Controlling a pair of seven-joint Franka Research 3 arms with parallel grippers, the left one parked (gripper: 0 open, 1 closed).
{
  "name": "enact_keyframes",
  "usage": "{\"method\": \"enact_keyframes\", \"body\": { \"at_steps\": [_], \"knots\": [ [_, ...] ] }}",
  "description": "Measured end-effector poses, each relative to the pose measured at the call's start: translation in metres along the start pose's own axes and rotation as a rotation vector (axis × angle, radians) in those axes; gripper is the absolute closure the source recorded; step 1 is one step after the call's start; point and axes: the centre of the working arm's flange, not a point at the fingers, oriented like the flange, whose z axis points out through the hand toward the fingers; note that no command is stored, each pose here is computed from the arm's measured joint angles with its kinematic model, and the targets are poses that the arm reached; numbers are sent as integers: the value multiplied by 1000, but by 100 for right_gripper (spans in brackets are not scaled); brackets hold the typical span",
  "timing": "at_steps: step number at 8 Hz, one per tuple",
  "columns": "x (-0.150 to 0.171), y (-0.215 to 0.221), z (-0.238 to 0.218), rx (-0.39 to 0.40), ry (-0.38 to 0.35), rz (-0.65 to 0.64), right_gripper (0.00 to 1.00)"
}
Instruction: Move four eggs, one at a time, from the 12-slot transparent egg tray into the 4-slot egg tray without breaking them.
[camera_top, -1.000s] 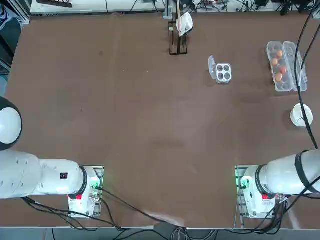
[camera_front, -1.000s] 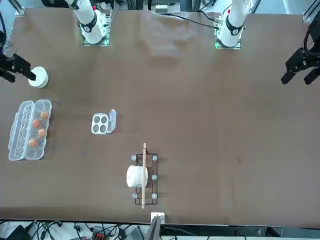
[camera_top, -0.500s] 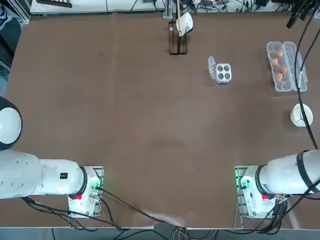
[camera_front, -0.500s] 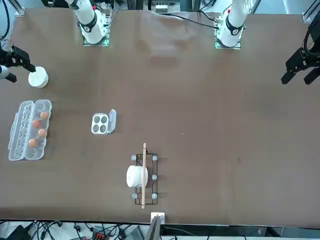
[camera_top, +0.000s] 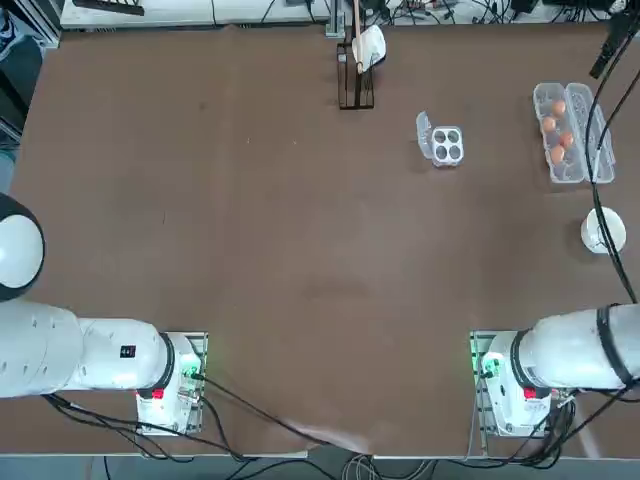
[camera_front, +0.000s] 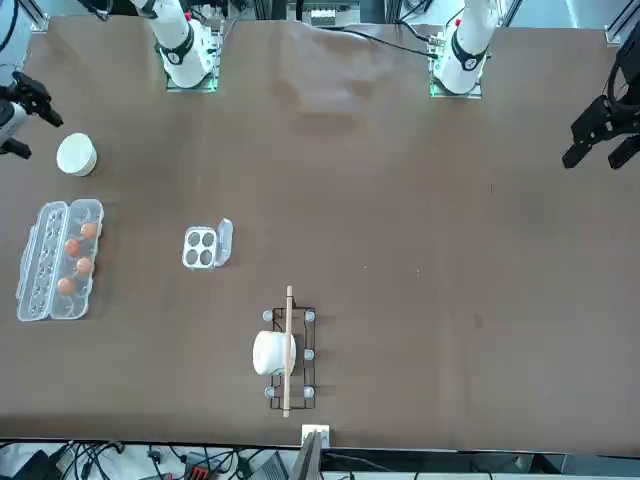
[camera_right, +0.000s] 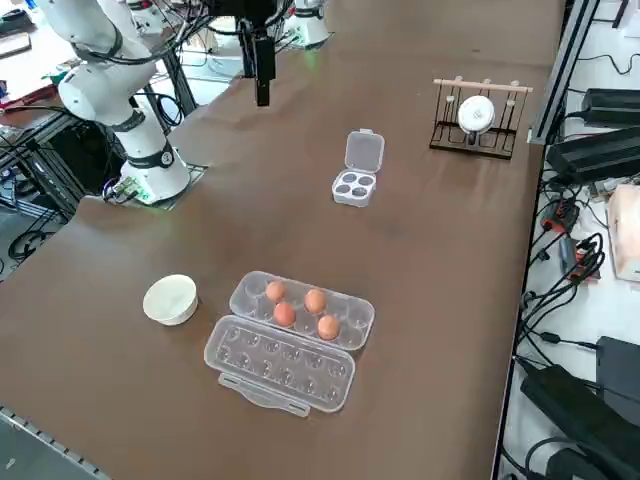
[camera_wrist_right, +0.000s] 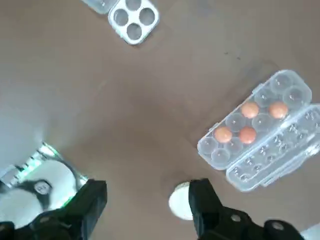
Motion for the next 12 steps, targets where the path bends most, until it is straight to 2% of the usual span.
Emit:
{"method": "enact_keyframes", "body": {
  "at_steps": [4, 7, 10, 12],
  "knots": [
    [-37, 33, 92, -42, 27, -245, 0],
    [-58, 29, 144, -113, 2, -281, 0],
    [-57, 32, 185, -84, -13, -290, 0],
    [-61, 54, 213, -109, -9, -321, 0]
  ]
}}
